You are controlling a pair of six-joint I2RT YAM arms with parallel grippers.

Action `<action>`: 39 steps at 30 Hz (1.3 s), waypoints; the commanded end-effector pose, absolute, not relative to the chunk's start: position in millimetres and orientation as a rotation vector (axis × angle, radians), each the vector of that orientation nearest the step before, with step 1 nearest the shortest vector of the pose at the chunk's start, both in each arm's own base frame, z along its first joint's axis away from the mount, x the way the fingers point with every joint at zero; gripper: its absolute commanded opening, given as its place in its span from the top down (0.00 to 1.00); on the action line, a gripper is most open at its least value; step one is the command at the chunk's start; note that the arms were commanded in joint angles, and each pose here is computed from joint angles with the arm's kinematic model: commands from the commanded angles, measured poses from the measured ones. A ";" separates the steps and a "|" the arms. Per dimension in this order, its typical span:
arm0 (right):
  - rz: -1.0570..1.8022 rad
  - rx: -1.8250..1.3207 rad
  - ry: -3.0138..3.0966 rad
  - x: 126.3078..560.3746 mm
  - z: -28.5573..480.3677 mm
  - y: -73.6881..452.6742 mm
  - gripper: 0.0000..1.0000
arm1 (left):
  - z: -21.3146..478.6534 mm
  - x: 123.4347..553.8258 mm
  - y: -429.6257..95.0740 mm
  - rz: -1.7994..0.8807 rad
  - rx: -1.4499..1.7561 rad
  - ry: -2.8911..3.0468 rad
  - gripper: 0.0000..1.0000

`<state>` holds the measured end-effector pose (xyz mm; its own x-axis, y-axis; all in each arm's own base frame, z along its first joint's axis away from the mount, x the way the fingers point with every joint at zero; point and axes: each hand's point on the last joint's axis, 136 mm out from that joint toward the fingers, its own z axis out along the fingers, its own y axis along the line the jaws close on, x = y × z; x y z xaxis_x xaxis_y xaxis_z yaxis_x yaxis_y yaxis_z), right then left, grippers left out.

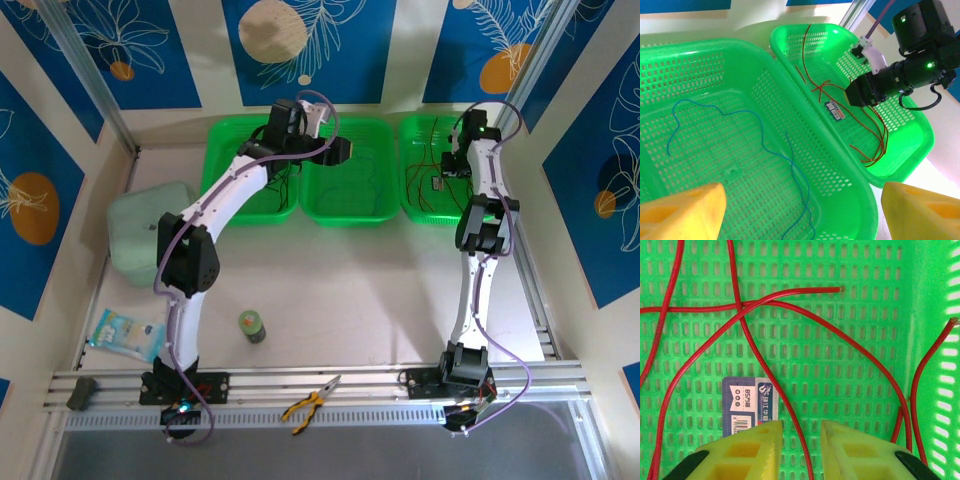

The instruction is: Untangle the cables

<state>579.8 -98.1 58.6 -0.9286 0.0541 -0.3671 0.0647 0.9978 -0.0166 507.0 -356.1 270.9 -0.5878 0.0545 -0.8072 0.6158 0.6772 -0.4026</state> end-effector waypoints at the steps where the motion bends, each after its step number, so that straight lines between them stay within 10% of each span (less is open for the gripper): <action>1: 0.020 0.063 2.826 570.4 36.0 -93.8 0.74 | 288.5 506.1 -353.8 -0.913 0.506 2.032 0.19; 14: -0.088 0.095 2.921 553.5 5.7 -100.7 0.79 | 289.6 501.4 -354.2 -0.923 0.499 2.035 0.20; 20: -0.088 0.101 2.943 546.2 8.2 -100.3 1.00 | 294.3 500.3 -353.8 -0.922 0.506 2.034 0.21; 39: -0.042 0.033 2.841 531.5 88.7 -76.9 1.00 | 311.0 487.7 -345.4 -0.896 0.515 2.008 0.21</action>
